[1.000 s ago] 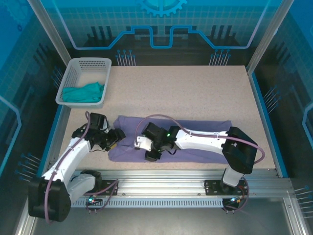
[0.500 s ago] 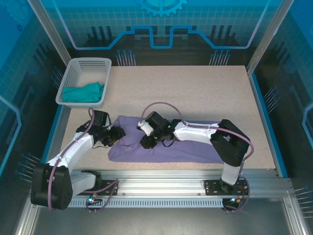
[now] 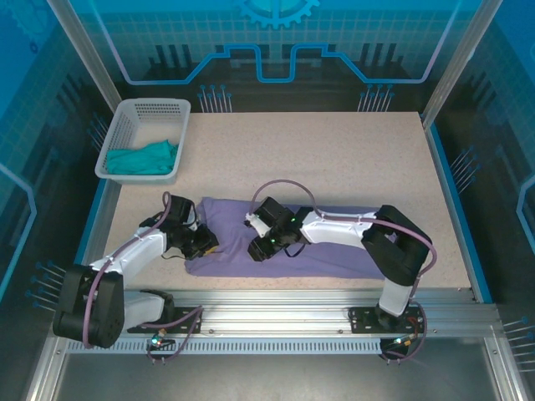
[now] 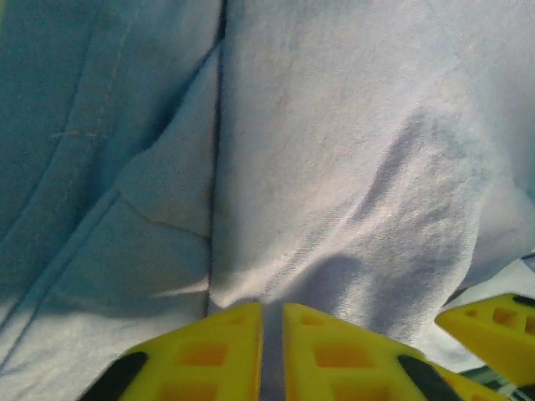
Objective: Fold the inside-out t-shirt
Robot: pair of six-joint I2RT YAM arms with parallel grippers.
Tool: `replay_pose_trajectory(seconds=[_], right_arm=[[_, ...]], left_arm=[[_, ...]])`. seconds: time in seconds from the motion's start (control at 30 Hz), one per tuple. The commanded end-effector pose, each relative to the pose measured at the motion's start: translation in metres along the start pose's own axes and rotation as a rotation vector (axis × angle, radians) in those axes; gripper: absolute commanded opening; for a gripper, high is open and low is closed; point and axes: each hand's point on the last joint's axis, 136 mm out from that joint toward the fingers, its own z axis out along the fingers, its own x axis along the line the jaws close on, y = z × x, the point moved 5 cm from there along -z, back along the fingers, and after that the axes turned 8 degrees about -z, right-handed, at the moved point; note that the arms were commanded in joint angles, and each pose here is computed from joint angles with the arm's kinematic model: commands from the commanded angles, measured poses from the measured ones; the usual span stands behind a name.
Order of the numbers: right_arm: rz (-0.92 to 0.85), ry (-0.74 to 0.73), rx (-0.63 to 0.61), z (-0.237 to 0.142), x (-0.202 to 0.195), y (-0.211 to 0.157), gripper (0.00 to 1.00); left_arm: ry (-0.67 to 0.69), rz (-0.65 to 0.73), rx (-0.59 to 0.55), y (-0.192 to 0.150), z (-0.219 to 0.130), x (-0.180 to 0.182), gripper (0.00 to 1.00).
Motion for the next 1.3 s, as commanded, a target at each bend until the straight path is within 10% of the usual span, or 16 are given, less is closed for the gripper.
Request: replay_pose_trajectory(seconds=[0.0, 0.4, 0.77, 1.27], right_arm=[[0.114, -0.037, 0.050, -0.008, -0.007, -0.016, 0.35], [0.181, -0.036, 0.116, 0.012, -0.010, -0.018, 0.31], [0.161, -0.051, 0.082, -0.005, -0.004, -0.009, 0.02], [0.191, -0.041, 0.132, -0.028, -0.005, -0.026, 0.00]], left_arm=[[-0.016, 0.011, 0.026, -0.005, 0.003, 0.001, 0.07], [-0.011, 0.058, -0.004, -0.003, -0.008, -0.005, 0.00], [-0.018, 0.092, -0.067, -0.001, -0.026, -0.013, 0.00], [-0.011, 0.129, -0.143, 0.003, -0.039, -0.017, 0.00]])
